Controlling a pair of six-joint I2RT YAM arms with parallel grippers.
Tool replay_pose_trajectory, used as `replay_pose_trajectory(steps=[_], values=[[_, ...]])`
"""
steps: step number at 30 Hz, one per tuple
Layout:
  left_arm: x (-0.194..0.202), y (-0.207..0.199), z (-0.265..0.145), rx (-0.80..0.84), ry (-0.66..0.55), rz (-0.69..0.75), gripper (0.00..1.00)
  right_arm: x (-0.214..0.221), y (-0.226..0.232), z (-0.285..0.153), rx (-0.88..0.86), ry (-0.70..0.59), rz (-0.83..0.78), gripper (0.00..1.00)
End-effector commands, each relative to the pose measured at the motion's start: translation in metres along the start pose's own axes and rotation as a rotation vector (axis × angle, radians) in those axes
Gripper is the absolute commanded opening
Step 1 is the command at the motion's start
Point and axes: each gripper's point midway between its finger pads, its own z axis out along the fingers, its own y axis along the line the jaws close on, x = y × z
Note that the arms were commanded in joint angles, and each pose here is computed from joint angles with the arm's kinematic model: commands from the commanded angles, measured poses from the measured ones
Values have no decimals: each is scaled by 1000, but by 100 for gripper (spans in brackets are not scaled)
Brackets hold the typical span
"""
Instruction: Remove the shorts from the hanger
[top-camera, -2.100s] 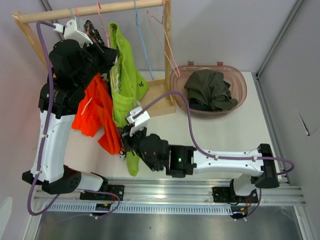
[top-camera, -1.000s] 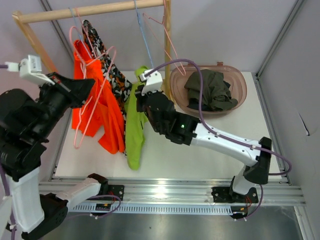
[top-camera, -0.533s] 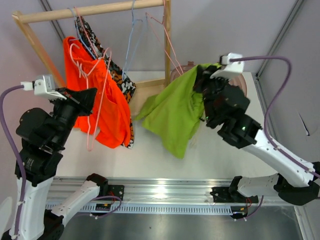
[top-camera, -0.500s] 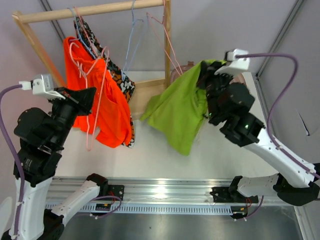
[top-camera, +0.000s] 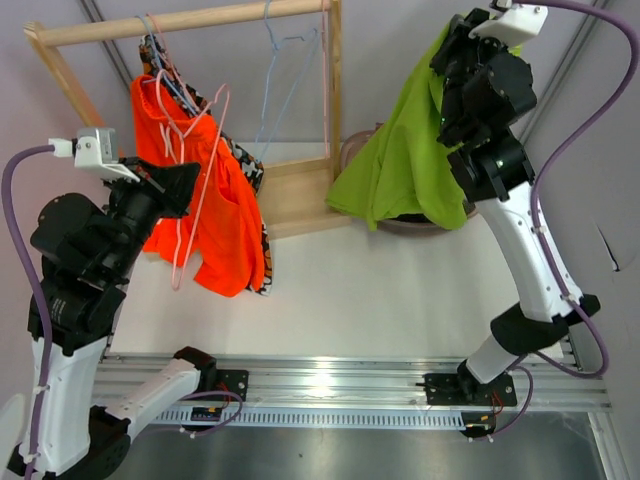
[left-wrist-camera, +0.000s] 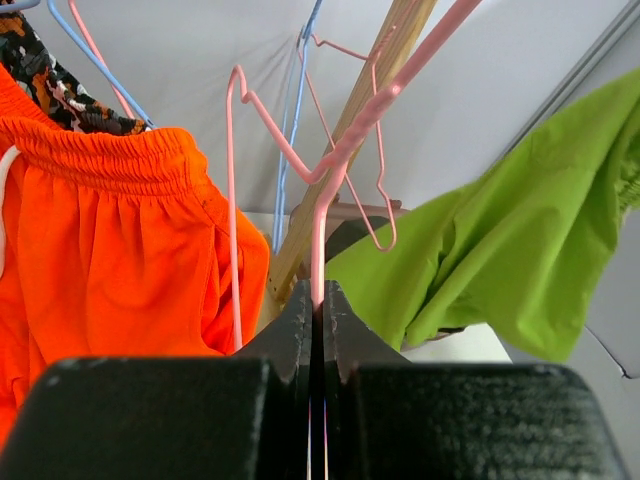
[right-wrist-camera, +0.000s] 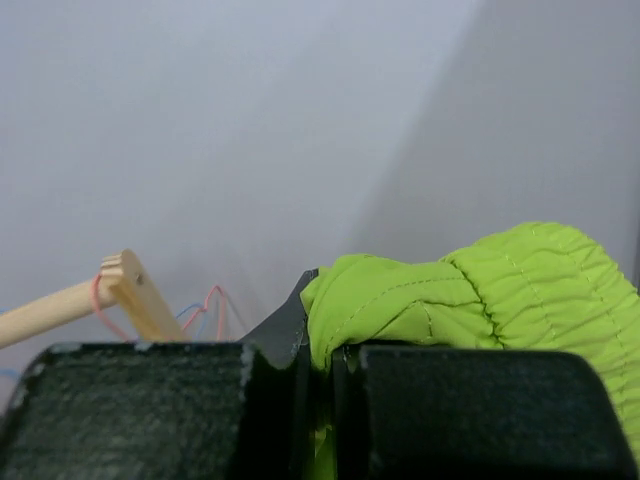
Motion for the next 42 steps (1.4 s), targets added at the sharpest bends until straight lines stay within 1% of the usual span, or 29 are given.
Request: replay_pose_trajectory(steps=[1, 6, 9, 11, 12, 13, 14, 15, 17, 18, 19, 21, 22, 23, 24, 25, 26, 27, 28, 29, 30, 32, 33, 34, 37, 38, 39, 40, 42], values=[[-11, -8, 6, 30, -15, 26, 0, -21, -4, 22, -45, -72, 39, 0], [-14, -13, 13, 50, -22, 27, 0, 15, -44, 68, 16, -58, 34, 0], [-18, -16, 21, 57, -14, 32, 0, 65, -67, 88, 73, 16, 15, 0], [-22, -19, 29, 56, -13, 32, 0, 91, -77, 90, 92, 55, 38, 0], [-23, -20, 31, 57, -14, 32, 0, 133, -88, 90, 106, 117, 21, 0], [-26, -20, 34, 53, -19, 32, 0, 140, -90, 84, 103, 119, 40, 0], [-37, -24, 34, 59, -44, 29, 0, 161, -91, 80, 100, 145, 61, 0], [-34, -22, 44, 46, -32, 31, 0, 211, -99, 70, 91, 228, 49, 0], [-51, -27, 46, 43, -60, 33, 0, 259, -96, 56, 41, 336, 81, 2], [-53, -26, 56, 26, -51, 43, 0, 288, -100, 47, 38, 412, 73, 32], [-53, -25, 62, 17, -45, 50, 0, 319, -105, 36, 38, 485, 65, 56], [-61, -27, 77, 8, -53, 74, 0, 365, -108, 18, 26, 614, 67, 99], [-63, -25, 82, -6, -56, 83, 0, 385, -114, 5, 39, 663, 63, 100], [-60, -23, 90, -18, -44, 91, 0, 391, -115, -2, 39, 684, 71, 100], [-70, -25, 92, -21, -66, 104, 0, 392, -116, -7, 40, 686, 87, 99], [-69, -22, 107, -40, -58, 110, 0, 394, -117, -14, 36, 692, 94, 99], [-66, -20, 115, -51, -50, 114, 0, 405, -122, -31, 36, 727, 98, 99], [-71, -21, 120, -52, -61, 117, 0, 390, -119, -34, 21, 703, 114, 99], [-65, -19, 137, -62, -52, 120, 0, 388, -120, -40, 23, 703, 126, 99], [-66, -18, 143, -68, -57, 117, 0, 394, -123, -54, 18, 731, 126, 99], [-63, -17, 152, -68, -58, 108, 0, 377, -119, -57, 1, 708, 141, 99], [-53, -10, 173, -82, -38, 97, 0, 364, -117, -68, -15, 701, 144, 99], [-50, -7, 181, -87, -36, 80, 0, 366, -117, -80, -17, 720, 137, 99], [-47, -3, 188, -96, -31, 76, 0, 343, -115, -82, -29, 680, 143, 99], [-40, 7, 207, -125, -33, 67, 0, 328, -116, -102, -43, 675, 144, 99], [-37, 10, 212, -130, -32, 65, 0, 308, -112, -107, -63, 643, 162, 99], [-35, 10, 220, -121, -31, 59, 0, 307, -112, -115, -70, 648, 164, 99], [-33, 14, 226, -126, -28, 55, 0, 288, -109, -120, -90, 611, 178, 99], [-30, 15, 238, -123, -22, 45, 0, 292, -110, -139, -94, 646, 176, 99]])
